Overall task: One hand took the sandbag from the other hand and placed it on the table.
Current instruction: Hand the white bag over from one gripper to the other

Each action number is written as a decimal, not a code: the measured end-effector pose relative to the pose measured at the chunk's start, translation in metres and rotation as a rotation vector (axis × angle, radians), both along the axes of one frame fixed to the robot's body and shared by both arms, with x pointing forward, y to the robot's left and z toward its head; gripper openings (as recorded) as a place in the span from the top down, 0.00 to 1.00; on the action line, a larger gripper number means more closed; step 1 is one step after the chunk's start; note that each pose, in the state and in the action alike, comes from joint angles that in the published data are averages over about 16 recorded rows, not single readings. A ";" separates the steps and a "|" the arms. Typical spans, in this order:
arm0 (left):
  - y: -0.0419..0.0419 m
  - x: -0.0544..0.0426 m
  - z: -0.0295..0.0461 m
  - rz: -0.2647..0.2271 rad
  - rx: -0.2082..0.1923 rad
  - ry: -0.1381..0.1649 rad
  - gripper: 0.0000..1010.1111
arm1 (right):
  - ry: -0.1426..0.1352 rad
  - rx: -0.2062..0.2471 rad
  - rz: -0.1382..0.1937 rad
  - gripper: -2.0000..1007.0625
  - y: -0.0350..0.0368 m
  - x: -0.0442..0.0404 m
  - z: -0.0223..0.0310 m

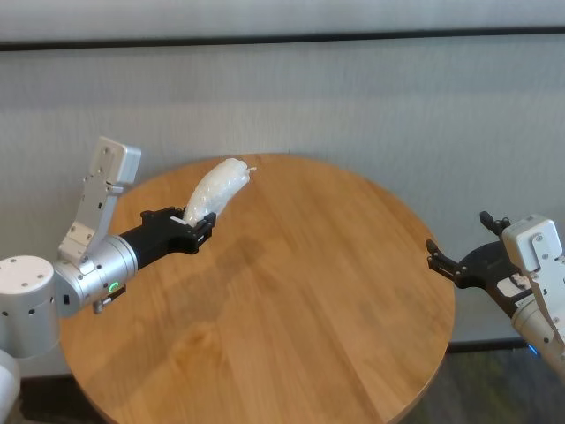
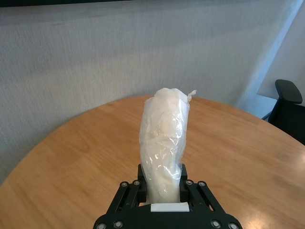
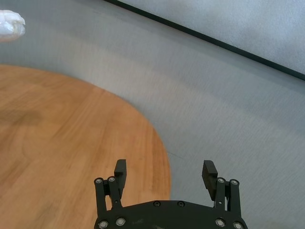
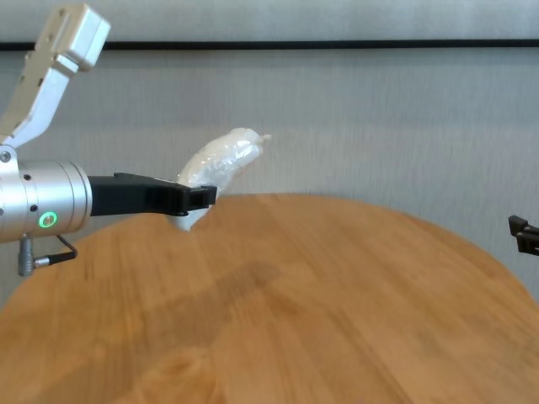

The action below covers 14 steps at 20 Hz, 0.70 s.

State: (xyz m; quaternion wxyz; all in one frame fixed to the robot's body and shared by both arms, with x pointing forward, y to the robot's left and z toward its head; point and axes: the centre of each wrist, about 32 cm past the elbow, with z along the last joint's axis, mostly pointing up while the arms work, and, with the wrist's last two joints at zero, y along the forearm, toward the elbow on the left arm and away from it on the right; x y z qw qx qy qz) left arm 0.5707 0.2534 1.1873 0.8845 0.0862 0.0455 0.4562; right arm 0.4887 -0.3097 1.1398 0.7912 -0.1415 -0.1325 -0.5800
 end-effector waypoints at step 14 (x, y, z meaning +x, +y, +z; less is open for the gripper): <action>0.0008 -0.0023 0.0071 -0.032 -0.016 -0.033 0.62 | 0.000 0.000 0.000 0.01 0.0000 0.0000 0.0000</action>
